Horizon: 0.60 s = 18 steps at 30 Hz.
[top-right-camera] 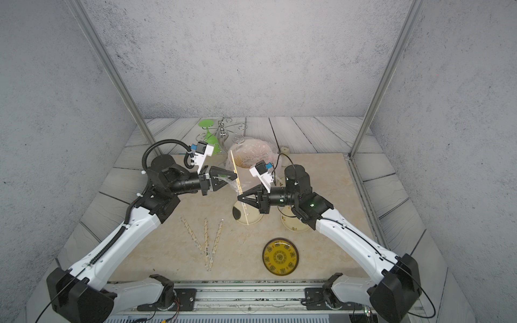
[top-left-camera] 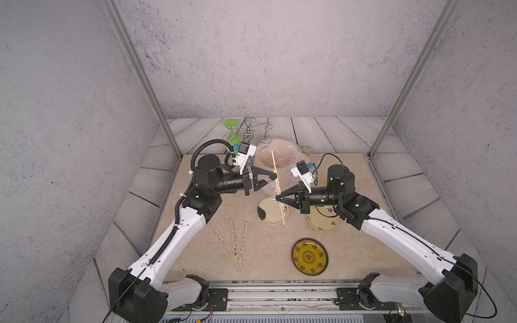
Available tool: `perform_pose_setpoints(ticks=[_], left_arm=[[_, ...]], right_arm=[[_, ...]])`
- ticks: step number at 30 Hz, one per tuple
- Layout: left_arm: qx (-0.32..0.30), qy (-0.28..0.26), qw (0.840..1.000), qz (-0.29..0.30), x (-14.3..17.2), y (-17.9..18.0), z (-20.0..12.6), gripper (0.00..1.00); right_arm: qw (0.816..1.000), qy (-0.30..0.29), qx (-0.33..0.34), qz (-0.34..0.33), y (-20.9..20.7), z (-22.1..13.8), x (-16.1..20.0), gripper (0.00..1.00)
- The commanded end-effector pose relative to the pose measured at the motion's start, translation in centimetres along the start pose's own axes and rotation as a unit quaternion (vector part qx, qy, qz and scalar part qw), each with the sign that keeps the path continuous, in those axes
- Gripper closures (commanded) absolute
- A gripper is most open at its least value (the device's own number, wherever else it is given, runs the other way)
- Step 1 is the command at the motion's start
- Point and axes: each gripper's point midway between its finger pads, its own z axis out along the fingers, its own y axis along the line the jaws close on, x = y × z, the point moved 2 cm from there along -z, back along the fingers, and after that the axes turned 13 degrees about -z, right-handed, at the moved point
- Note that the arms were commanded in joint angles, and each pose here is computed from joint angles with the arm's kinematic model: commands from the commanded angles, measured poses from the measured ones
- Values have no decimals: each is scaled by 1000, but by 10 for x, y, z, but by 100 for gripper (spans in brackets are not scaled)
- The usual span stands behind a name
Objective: Remove the packaging of disposable chopsticks
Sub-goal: Adjust the chopstick.
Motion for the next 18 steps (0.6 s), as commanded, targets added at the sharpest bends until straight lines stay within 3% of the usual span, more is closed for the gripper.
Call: perform_pose_setpoints(ticks=[1, 18], left_arm=[[-24, -96, 993, 63, -43, -11, -21, 100], [-24, -117, 991, 60, -52, -10, -30, 100]], right_arm=[[995, 49, -78, 39, 28, 7, 35, 100], [990, 78, -95, 67, 35, 20, 62, 100]])
